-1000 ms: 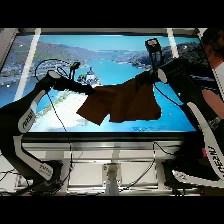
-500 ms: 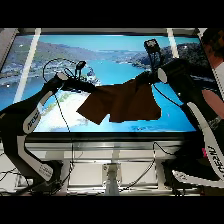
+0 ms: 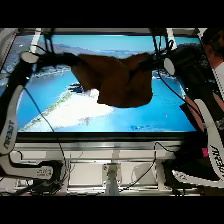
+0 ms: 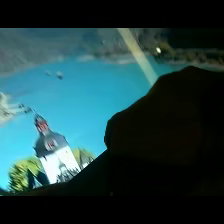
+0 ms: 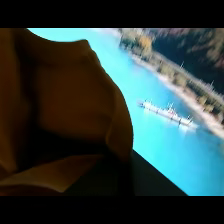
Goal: Fold the clothes and pants, and hang the long-sleeved shirts on hangers.
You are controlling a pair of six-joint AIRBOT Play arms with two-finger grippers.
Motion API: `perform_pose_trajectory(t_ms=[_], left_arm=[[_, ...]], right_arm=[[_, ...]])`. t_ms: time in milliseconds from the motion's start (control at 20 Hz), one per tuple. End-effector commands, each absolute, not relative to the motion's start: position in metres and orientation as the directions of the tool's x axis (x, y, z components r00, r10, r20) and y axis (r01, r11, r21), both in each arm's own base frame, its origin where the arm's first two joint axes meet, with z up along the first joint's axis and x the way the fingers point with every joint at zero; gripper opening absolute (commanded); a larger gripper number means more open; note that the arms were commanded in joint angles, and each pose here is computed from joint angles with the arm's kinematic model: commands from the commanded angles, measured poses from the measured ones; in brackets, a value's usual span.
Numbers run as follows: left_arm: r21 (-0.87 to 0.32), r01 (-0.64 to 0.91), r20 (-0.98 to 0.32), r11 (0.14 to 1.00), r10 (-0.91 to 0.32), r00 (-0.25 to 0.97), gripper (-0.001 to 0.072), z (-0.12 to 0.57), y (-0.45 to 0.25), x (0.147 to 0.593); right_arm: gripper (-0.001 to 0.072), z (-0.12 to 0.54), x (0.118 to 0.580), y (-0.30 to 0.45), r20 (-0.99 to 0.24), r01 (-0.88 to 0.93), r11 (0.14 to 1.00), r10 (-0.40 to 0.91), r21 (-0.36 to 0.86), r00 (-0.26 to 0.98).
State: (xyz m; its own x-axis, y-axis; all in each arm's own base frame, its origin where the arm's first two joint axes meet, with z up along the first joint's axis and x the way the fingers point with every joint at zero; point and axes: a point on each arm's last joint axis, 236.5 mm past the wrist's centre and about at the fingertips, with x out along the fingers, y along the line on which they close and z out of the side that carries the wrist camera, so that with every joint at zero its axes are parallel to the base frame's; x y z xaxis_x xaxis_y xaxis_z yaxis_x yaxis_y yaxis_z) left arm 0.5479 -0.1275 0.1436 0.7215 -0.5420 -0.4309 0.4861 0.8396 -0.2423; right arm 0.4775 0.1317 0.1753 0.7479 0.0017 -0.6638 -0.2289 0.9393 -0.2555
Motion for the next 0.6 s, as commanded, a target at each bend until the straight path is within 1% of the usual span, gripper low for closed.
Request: perform_pose_trajectory(t_ms=[0, 200, 300, 400, 550], left_arm=[[-0.102, 0.372, -0.237, 0.923, -0.386, 0.892, 0.0019, 0.257, -0.055, 0.539], [-0.010, 0.246, -0.035, 0.969, -0.246, 0.969, 0.0018, 0.360, -0.004, 0.492], [0.024, 0.165, 0.086, 0.986, -0.167, 0.982, 0.0019, 0.410, 0.016, 0.462], [0.046, 0.083, 0.210, 0.995, -0.091, 0.973, 0.0018, 0.456, 0.031, 0.429], [0.048, -0.037, 0.385, 0.998, 0.016, 0.923, 0.0015, 0.513, 0.048, 0.383]], right_arm=[[0.0016, 0.233, 0.489, 0.129, -0.553, -0.190, 0.942, 0.007, -0.275, 0.833], [0.0016, 0.294, 0.488, 0.132, -0.451, -0.170, 0.956, 0.046, -0.237, 0.891], [0.0015, 0.322, 0.478, 0.148, -0.417, -0.219, 0.956, 0.121, -0.195, 0.901], [0.0015, 0.348, 0.456, 0.183, -0.383, -0.336, 0.914, 0.233, -0.227, 0.894], [0.0013, 0.383, 0.417, 0.221, -0.315, -0.408, 0.870, 0.319, -0.278, 0.894]])
